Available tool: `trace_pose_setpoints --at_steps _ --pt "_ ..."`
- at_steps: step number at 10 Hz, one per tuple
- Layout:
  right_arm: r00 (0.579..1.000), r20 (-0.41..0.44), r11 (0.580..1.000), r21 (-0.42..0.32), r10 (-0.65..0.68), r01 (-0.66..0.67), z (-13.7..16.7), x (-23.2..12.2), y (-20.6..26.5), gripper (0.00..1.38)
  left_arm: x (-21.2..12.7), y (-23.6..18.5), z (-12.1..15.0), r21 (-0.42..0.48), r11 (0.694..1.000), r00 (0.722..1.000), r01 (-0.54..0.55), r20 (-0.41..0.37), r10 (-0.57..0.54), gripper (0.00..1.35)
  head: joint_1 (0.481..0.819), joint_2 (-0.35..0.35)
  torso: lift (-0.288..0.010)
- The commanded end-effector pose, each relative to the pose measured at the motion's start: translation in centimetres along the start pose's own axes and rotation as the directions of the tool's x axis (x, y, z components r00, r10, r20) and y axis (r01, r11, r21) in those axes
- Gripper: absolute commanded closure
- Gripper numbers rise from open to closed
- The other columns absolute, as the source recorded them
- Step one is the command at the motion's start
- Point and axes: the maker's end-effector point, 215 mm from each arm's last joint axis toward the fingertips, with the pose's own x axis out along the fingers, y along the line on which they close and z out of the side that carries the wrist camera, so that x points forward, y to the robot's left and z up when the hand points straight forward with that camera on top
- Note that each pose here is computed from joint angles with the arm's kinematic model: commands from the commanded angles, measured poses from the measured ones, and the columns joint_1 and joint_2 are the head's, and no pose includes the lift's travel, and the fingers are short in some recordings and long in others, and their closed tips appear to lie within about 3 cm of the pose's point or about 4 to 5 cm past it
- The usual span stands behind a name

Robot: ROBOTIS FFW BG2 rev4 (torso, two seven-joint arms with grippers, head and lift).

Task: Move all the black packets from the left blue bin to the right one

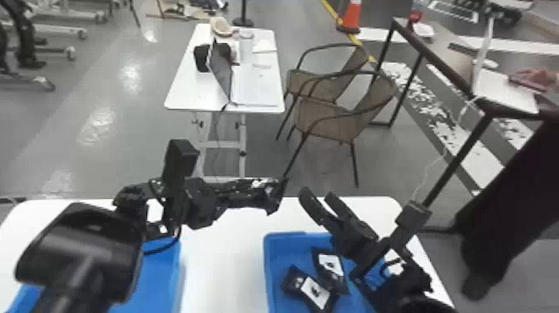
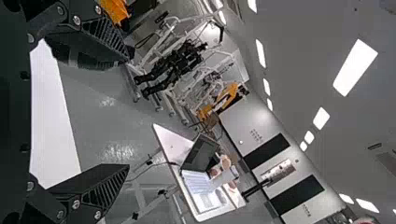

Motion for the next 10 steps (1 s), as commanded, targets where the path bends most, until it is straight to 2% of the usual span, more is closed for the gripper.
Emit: trace_pose_setpoints --at_steps 1,4,7,8,9,10 --pt "0.999 0.037 0.999 -0.014 0.032 -0.032 1.0 1.5 1.5 0.21 1.5 -0.7 0.6 0.018 0.999 0.999 0.032 -0.003 -0.032 1.08 0.695 -0.168 0.0" --pt "0.997 0.046 0.998 -0.021 0.056 -0.055 1.5 2.4 2.7 0.21 2.5 -1.1 0.5 0.021 0.999 0.999 0.046 -0.01 -0.045 1.08 0.695 -0.173 0.0" --pt "0.996 0.022 0.997 -0.008 0.083 -0.083 0.5 3.3 4.0 0.23 3.5 -1.7 2.2 0.04 0.998 0.998 0.057 0.016 -0.058 1.08 0.695 -0.17 0.0" --pt "0.995 0.015 0.995 0.001 0.097 -0.097 0.3 3.7 4.7 0.36 3.7 -1.9 2.2 0.035 0.997 0.998 0.063 0.02 -0.063 1.08 0.695 -0.168 0.0" --pt "0.994 0.001 0.994 0.016 0.111 -0.111 -0.3 3.9 5.4 0.61 3.9 -1.9 2.5 0.039 0.997 0.998 0.062 0.024 -0.063 1.08 0.695 -0.166 0.0" --pt "0.993 -0.008 0.993 0.027 0.115 -0.115 -0.8 4.0 5.6 0.69 4.0 -2.0 2.6 0.038 0.997 0.997 0.066 0.028 -0.067 1.08 0.695 -0.16 0.0"
